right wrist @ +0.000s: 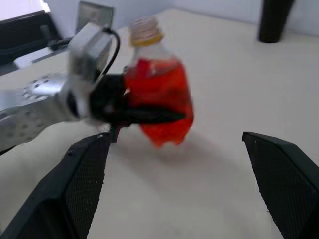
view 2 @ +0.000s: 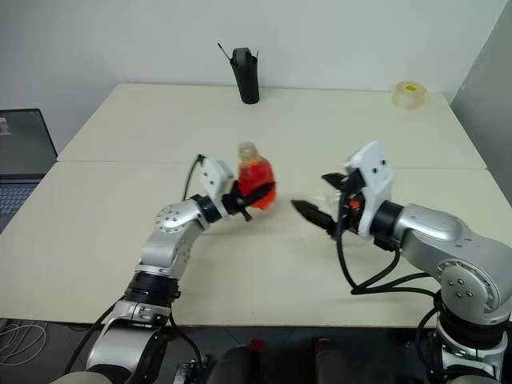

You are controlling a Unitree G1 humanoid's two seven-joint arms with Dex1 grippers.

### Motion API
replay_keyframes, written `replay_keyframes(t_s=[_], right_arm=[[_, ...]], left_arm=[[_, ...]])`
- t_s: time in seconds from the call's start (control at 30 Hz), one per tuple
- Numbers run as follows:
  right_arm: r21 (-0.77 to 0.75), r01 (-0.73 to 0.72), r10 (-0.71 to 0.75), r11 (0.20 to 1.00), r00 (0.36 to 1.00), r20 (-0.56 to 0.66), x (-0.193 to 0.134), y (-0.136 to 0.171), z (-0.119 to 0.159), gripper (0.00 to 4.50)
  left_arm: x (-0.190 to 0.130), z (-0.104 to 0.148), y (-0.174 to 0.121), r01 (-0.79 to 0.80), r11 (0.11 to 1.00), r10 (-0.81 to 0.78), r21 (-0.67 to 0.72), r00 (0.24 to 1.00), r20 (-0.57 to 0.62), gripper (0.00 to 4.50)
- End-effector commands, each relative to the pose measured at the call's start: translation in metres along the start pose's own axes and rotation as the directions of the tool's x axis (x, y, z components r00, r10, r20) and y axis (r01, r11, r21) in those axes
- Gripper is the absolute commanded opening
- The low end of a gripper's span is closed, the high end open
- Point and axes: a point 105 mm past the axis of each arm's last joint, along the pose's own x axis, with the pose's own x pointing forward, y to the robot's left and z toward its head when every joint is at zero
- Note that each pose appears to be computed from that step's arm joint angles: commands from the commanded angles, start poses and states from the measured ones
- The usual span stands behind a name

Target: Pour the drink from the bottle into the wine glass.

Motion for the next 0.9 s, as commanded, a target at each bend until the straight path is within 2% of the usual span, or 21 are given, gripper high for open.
replay_keyframes(t_s=[0.03,0.17,0.23,0.33,0.43,0.67,0.77,0.9], right_arm=[[-0.045,-0.089,0.090,0.995,0.996,0.014,0.023,0.020,0.007,4.50],[-0.068,-0.046,0.047,0.997,0.999,0.019,0.060,0.016,0.005,4.50],[-0.068,-0.038,0.042,0.997,0.998,0.048,0.075,0.015,0.008,4.50],[-0.082,-0.041,0.047,0.996,0.997,0.069,0.087,0.014,0.010,4.50],[-0.086,-0.057,0.064,0.995,0.994,0.086,0.093,0.015,0.012,4.50],[-0.102,-0.103,0.111,0.989,0.990,0.083,0.098,0.020,0.011,4.50],[-0.109,-0.114,0.123,0.987,0.989,0.078,0.098,0.021,0.010,4.50],[-0.111,-0.117,0.126,0.987,0.990,0.070,0.098,0.022,0.009,4.50]], left_arm=[[-0.017,0.014,0.045,-0.223,0.972,0.223,0.076,0.975,0.011,1.19],[-0.047,0.011,0.089,-0.445,0.888,0.451,0.118,0.892,-0.023,1.19],[-0.069,0.010,0.113,-0.561,0.817,0.569,0.135,0.822,-0.028,1.19],[-0.093,0.008,0.134,-0.669,0.732,0.677,0.130,0.736,-0.024,1.19],[-0.121,0.002,0.152,-0.790,0.609,0.793,0.078,0.609,-0.020,1.19],[-0.137,-0.020,0.155,-0.867,0.498,0.867,-0.039,0.499,-0.019,1.19],[-0.137,-0.032,0.152,-0.882,0.465,0.882,-0.076,0.469,-0.043,1.19],[-0.134,-0.046,0.144,-0.885,0.461,0.881,-0.067,0.465,-0.081,1.19]])
